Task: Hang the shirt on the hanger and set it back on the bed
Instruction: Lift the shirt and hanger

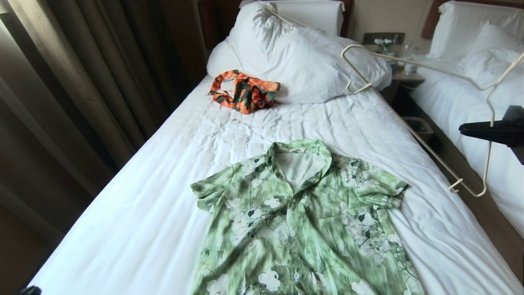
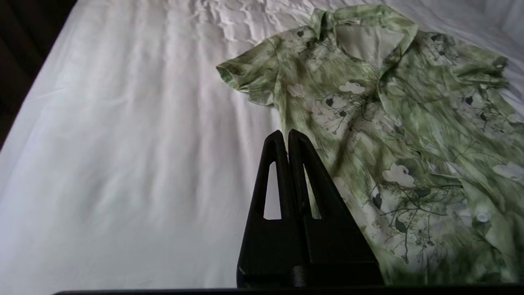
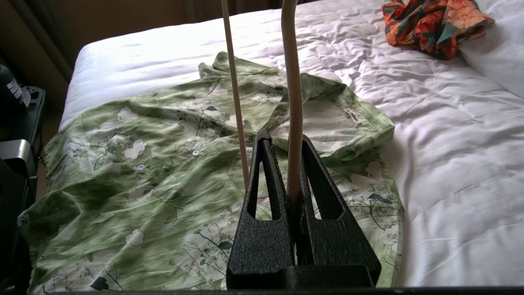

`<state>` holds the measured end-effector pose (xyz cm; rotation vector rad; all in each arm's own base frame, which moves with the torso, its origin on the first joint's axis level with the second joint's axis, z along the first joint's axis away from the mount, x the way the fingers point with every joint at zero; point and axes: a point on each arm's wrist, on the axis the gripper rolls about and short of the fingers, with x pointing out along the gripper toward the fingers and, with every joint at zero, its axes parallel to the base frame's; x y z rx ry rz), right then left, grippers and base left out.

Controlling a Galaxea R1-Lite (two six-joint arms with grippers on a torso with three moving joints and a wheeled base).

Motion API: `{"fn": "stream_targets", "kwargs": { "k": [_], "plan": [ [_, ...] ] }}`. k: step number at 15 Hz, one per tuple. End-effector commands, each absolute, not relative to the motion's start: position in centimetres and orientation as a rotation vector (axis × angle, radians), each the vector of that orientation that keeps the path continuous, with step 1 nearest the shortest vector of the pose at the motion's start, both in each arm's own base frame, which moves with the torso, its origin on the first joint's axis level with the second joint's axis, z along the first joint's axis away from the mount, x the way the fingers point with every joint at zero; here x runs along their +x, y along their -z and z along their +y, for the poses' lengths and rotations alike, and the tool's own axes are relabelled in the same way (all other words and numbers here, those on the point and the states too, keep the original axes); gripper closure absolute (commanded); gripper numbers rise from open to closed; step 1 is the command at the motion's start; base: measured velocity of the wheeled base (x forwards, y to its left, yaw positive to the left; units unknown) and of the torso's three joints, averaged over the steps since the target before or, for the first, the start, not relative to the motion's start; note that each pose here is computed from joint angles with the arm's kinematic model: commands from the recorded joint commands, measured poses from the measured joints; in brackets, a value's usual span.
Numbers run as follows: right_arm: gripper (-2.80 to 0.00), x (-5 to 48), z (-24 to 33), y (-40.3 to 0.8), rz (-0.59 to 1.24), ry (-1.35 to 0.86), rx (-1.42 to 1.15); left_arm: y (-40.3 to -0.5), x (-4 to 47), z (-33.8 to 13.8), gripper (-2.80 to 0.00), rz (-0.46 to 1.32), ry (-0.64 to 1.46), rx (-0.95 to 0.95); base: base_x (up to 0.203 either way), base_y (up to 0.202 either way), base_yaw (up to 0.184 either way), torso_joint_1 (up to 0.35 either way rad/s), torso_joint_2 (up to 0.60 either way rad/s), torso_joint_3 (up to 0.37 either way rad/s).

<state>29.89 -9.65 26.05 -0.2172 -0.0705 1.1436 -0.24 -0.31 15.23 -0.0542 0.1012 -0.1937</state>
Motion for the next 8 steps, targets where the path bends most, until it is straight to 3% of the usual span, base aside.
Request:
{"fn": "stream_targets", "kwargs": {
  "k": [1, 4, 8],
  "plan": [
    [0.00, 30.5, -9.8, -27.0, -0.093, -1.149, -0.236, -16.7, 4.9, -1.0, 0.00, 0.348, 0.284, -0.078, 0.000, 0.000, 0.000, 0.000, 0.00, 0.000],
    [0.00, 30.9, -10.0, -27.4, -0.103, -1.146, -0.249, -16.4, 12.7, -2.7, 0.00, 0.509, 0.378, -0.115, 0.000, 0.000, 0.000, 0.000, 0.00, 0.000],
    [0.00, 31.5, -10.4, -27.3, -0.090, -1.142, -0.230, -14.5, 23.2, -6.6, 0.00, 0.561, 0.459, -0.143, 0.000, 0.000, 0.000, 0.000, 0.00, 0.000]
  ]
}}
